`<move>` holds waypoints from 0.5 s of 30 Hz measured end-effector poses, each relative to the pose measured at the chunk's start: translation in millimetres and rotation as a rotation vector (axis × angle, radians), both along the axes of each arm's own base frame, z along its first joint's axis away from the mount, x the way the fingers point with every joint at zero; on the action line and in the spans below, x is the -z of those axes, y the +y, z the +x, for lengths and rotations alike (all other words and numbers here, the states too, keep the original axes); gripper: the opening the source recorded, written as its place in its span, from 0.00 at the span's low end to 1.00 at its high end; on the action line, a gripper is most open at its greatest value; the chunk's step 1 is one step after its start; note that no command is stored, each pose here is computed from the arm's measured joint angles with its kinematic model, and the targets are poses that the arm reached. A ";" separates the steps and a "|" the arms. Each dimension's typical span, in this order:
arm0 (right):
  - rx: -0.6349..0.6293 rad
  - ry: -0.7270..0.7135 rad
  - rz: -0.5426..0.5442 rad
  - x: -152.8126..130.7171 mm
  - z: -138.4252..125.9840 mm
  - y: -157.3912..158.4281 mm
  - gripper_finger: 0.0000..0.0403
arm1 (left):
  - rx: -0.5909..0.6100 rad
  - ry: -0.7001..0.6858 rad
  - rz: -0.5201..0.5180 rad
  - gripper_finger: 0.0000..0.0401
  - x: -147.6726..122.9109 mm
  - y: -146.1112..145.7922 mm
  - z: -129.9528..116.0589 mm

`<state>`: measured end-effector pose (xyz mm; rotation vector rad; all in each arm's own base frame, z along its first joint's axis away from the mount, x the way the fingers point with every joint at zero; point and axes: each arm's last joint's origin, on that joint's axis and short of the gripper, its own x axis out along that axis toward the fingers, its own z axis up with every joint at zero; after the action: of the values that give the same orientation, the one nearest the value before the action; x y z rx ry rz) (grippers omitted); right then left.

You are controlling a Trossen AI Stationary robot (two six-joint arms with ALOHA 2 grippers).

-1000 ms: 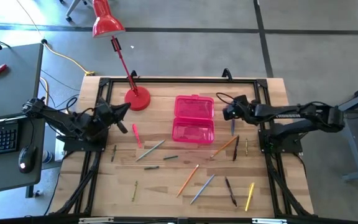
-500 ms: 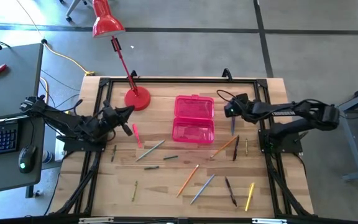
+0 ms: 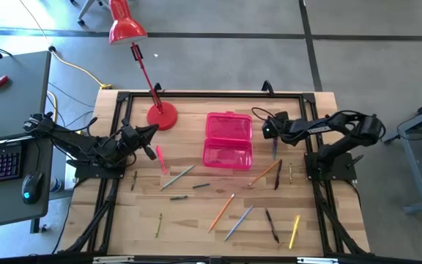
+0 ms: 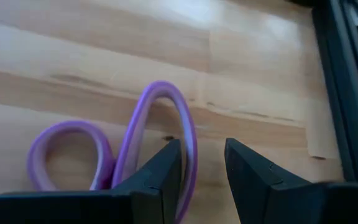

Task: Pick & place school supplies into a supply box
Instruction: Put the purple scissors into the red supply box

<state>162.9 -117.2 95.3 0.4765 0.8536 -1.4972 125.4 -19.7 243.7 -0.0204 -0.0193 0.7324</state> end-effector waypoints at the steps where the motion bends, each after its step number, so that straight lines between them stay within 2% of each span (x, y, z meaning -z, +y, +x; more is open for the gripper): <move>1: -0.001 0.010 -0.002 2.2 0.4 -0.8 0.26 | 0.000 0.000 0.000 0.10 0.0 0.0 0.0; 4: 0.002 0.012 -0.005 7.2 2.1 -2.5 0.21 | -0.001 0.000 0.000 0.10 0.0 0.0 0.0; 9: -0.002 0.003 -0.004 8.9 3.3 -3.0 0.03 | -0.003 -0.001 -0.001 0.10 0.0 0.0 -0.1; 15: -0.021 0.024 -0.002 8.9 3.4 -1.0 0.03 | -0.002 -0.002 -0.002 0.10 -0.1 0.0 -0.1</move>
<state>166.3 -118.2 86.4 0.4479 0.8730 -1.4870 125.4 -19.7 243.8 -0.0229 -0.0205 0.7344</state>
